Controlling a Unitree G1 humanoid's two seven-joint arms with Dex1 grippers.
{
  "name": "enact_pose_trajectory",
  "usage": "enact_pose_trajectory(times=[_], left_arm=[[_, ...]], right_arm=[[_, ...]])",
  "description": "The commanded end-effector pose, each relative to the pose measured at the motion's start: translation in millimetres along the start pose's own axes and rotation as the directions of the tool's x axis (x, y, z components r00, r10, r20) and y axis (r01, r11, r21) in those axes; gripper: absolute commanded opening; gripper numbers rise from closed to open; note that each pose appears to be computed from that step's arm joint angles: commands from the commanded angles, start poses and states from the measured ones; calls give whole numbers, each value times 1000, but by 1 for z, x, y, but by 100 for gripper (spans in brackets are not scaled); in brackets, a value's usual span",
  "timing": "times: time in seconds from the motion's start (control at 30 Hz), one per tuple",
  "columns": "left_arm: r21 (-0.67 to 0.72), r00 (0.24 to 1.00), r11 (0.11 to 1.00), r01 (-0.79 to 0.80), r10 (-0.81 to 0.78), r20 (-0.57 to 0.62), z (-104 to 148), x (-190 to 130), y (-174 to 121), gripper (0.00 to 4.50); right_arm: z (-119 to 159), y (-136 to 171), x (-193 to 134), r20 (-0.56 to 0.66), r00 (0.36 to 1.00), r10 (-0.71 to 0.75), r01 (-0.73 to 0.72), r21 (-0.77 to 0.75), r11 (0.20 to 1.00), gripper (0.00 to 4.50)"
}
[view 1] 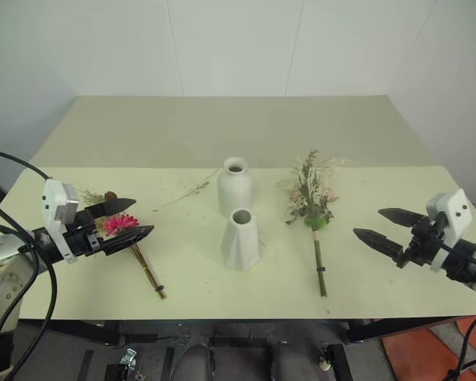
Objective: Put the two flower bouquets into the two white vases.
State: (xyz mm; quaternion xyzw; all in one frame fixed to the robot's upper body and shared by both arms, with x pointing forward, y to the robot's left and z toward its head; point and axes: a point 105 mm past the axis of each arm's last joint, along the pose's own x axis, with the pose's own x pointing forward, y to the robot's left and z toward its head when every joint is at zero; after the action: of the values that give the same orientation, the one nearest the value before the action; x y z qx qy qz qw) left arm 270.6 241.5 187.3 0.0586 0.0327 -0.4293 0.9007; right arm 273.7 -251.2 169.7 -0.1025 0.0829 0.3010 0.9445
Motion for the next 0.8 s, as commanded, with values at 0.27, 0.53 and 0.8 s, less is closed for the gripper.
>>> enact_pose_trajectory(times=[0.27, 0.53, 0.8], left_arm=[[31, 1000, 1000, 2, -2, 19, 7, 0, 1, 444], [36, 1000, 999, 7, -7, 14, 8, -1, 3, 444], [70, 995, 995, 74, -78, 56, 29, 6, -3, 444]], right_arm=[[14, -4, -5, 27, 999, -25, 26, -55, 998, 450], [12, -3, -5, 24, 999, -28, 29, -41, 999, 450], [11, 4, 9, -127, 992, 0, -1, -9, 1000, 450]])
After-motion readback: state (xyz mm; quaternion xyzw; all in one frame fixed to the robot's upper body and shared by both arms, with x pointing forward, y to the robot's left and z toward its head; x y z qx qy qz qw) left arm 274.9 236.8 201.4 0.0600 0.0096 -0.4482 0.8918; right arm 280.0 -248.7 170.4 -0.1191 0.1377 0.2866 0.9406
